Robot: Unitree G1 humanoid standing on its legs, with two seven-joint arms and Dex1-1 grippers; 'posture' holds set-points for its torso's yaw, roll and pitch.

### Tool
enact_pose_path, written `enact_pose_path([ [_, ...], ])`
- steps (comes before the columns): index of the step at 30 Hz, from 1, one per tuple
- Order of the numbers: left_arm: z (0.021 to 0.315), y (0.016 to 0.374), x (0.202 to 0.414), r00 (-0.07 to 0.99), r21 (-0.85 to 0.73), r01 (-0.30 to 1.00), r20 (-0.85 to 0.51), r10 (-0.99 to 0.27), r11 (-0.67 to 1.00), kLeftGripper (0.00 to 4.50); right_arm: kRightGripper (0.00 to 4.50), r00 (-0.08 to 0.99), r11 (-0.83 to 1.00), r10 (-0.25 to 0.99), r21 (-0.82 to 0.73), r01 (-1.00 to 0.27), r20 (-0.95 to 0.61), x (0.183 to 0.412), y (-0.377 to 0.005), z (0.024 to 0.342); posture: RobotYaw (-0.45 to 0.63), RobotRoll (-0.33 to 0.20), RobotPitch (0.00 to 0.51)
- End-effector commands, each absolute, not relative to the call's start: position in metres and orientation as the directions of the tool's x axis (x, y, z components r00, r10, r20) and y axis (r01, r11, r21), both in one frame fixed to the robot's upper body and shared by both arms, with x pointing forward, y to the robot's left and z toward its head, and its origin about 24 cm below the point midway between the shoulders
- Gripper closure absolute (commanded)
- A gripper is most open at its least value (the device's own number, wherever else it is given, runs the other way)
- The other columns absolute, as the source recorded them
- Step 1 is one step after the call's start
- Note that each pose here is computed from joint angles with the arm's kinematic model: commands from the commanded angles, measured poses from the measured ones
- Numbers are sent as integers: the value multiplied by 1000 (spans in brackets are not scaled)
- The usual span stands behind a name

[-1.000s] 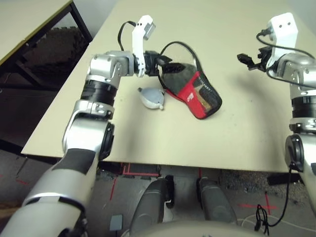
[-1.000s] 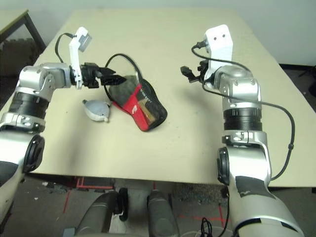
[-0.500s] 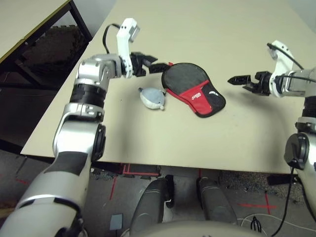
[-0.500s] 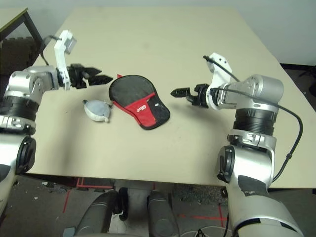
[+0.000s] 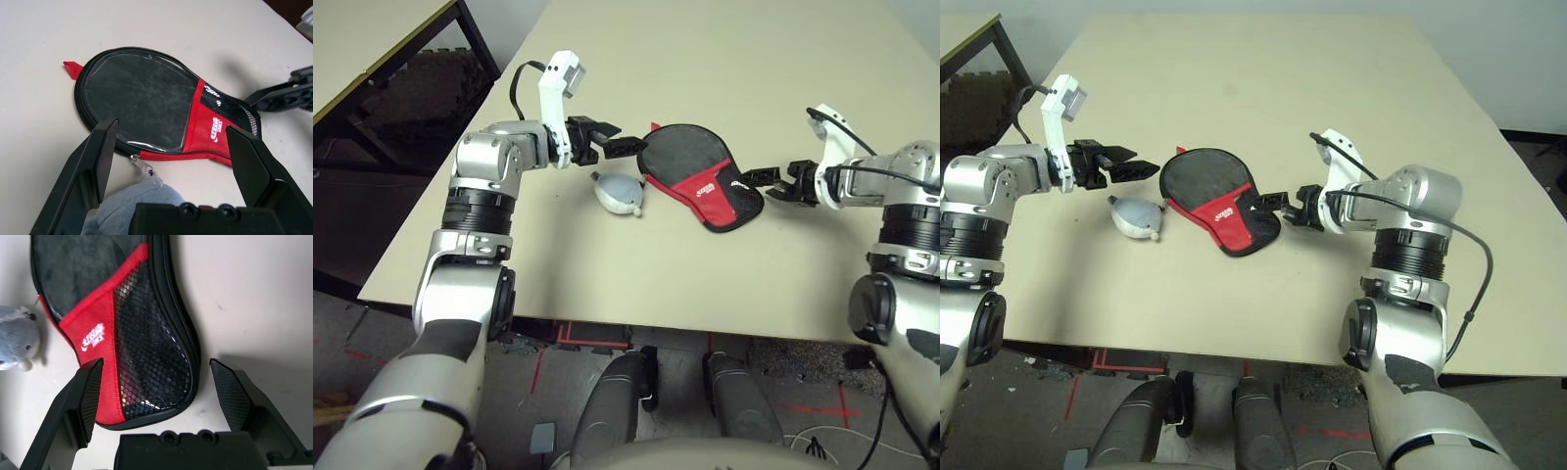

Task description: Store the ping-pong paddle in its case and zip it.

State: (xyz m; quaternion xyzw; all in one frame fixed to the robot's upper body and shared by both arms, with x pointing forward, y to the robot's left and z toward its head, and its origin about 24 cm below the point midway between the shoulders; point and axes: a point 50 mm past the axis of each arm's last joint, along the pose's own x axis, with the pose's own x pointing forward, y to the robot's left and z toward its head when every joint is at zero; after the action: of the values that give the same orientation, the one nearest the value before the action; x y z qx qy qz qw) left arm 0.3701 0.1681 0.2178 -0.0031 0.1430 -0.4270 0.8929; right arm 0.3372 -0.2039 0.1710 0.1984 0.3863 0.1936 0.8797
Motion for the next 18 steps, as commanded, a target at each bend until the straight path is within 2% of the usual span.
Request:
enact_pose_path([
  [1,217,169,368,596,-130,759,-259,-761,638,0,20,632,856,478,487,-177,-610,333,-207,169,-67,0,186],
  [9,219,165,369,592,-127,764,-252,-766,632,0,20,642,867,445,479,-135,-625,328,-210,161,-80,0,193],
  [18,221,164,370,593,-126,766,-243,-768,631,0,20,608,823,508,552,-134,-610,327,-186,143,-80,0,193],
])
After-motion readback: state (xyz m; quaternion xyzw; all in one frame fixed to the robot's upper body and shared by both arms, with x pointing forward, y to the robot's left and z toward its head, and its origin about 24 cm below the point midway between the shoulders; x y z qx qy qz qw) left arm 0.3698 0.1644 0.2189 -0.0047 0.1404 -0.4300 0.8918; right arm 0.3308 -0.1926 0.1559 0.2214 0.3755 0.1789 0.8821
